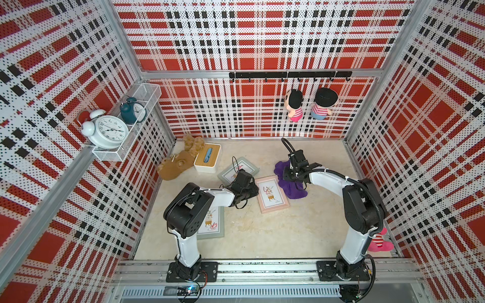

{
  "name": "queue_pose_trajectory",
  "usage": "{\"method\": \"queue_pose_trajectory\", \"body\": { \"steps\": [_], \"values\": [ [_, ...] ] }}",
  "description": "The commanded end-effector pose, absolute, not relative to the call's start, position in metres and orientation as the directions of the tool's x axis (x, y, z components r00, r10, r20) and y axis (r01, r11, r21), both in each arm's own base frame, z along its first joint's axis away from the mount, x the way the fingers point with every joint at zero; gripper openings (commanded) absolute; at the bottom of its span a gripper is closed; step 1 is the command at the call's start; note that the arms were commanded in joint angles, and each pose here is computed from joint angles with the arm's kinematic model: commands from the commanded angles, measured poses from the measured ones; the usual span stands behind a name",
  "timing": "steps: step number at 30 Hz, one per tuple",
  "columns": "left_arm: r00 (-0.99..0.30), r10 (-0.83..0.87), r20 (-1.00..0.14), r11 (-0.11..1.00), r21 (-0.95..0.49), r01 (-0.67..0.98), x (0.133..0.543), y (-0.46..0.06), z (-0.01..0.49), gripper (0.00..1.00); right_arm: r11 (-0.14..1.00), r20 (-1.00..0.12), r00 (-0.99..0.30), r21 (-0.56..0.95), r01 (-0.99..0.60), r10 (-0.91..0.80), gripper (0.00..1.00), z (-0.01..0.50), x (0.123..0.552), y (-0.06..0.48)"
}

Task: Wipe the picture frame with a cloth
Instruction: Wipe the dirt from the picture frame.

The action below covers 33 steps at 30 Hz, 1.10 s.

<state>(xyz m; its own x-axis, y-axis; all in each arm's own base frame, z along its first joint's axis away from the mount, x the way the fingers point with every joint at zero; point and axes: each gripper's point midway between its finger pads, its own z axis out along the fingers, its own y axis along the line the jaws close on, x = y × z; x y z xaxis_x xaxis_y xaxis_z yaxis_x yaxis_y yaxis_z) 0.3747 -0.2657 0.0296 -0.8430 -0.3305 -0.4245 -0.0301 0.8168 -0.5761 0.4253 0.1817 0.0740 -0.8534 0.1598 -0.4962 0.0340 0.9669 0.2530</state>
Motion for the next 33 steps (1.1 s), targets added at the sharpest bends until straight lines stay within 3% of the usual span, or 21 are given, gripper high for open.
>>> {"method": "queue_pose_trajectory", "body": {
  "steps": [1,8,14,19,23,28,33],
  "values": [
    [-0.856,-0.289,-0.429,0.811,-0.584,0.019,0.377,-0.278,0.027,0.30,0.970,-0.430,-0.892,0.240,0.032,0.136,0.00,0.054,0.400,0.176],
    [-0.889,-0.218,-0.403,0.827,-0.560,0.051,0.354,-0.290,0.012,0.24,0.971,-0.334,-0.937,0.237,0.020,0.101,0.00,0.027,0.336,0.179],
    [-0.900,-0.184,-0.394,0.839,-0.541,0.065,0.329,-0.296,0.006,0.23,0.971,-0.319,-0.937,0.229,0.067,0.140,0.00,0.020,0.295,0.164],
    [-0.904,-0.190,-0.382,0.849,-0.526,0.044,0.323,-0.292,-0.001,0.23,0.993,-0.460,-0.881,0.079,0.088,0.115,0.00,0.062,0.333,0.136],
    [-0.904,-0.189,-0.384,0.870,-0.493,0.028,0.320,-0.283,-0.008,0.23,0.998,-0.589,-0.806,0.037,0.049,0.062,0.00,0.108,0.380,0.144],
    [-0.909,-0.190,-0.371,0.880,-0.475,0.010,0.314,-0.275,-0.017,0.22,0.992,-0.600,-0.799,0.079,-0.101,-0.034,0.00,0.100,0.431,0.193],
    [-0.914,-0.204,-0.351,0.883,-0.470,-0.017,0.309,-0.268,-0.023,0.21,0.950,-0.569,-0.815,0.183,-0.253,-0.108,0.00,0.081,0.437,0.252]
  ]
}}
